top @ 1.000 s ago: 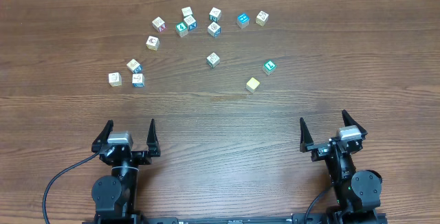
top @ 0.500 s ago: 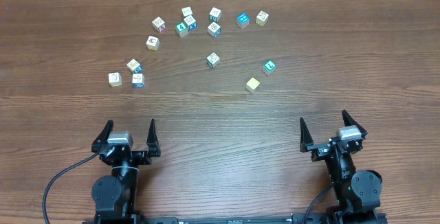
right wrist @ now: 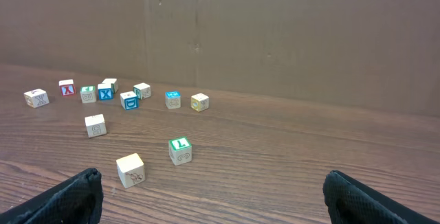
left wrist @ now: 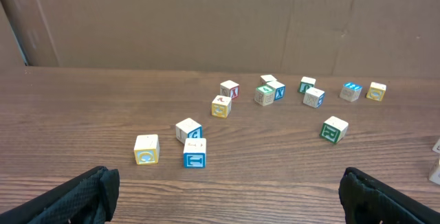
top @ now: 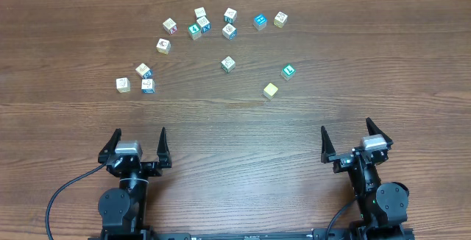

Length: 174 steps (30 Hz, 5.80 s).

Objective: Form a tower

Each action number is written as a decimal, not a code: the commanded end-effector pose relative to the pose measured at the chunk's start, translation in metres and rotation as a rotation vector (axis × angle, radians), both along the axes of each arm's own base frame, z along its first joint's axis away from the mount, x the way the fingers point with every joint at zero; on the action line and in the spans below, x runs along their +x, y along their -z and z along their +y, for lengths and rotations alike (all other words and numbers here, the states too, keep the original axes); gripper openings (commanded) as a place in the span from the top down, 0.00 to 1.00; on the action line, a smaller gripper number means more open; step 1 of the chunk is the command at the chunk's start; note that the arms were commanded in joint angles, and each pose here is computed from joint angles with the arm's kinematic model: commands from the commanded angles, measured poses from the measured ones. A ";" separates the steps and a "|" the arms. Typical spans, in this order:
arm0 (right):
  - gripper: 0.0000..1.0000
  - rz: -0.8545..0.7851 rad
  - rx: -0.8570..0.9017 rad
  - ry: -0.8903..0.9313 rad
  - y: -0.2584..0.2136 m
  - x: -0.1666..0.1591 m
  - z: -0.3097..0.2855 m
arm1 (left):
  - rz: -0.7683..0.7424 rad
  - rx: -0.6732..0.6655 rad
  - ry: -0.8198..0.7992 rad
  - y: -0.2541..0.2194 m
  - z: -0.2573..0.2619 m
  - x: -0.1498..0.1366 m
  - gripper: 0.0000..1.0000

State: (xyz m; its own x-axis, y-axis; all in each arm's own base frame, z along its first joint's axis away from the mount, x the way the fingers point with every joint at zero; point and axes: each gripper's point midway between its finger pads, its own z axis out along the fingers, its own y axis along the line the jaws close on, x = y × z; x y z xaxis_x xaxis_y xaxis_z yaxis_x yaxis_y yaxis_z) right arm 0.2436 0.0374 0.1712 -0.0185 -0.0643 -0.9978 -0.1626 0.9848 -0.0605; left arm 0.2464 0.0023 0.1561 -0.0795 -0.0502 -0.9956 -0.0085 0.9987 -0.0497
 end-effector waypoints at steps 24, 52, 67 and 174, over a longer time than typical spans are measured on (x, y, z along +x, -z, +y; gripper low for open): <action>0.00 -0.006 -0.004 0.002 0.001 0.000 -0.001 | 0.004 0.012 0.004 0.002 -0.001 0.000 0.00; 0.00 -0.006 -0.004 0.002 0.001 0.000 -0.001 | 0.004 0.012 0.004 0.002 -0.001 0.000 0.00; 0.00 -0.006 -0.004 0.002 0.001 0.000 -0.001 | 0.004 0.012 0.004 0.002 -0.001 0.000 0.00; 0.00 -0.006 -0.004 0.002 0.001 0.000 -0.001 | 0.220 0.071 0.113 -0.373 -0.016 0.064 0.01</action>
State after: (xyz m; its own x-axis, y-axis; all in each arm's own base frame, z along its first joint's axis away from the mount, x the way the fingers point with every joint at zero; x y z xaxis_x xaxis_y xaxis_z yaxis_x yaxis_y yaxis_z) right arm 0.2435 0.0375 0.1716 -0.0170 -0.0641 -0.9978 -0.1629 0.9848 -0.0605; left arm 0.2880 -0.0104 0.5227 -0.2402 -0.0292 -0.9703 0.0653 0.9968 -0.0462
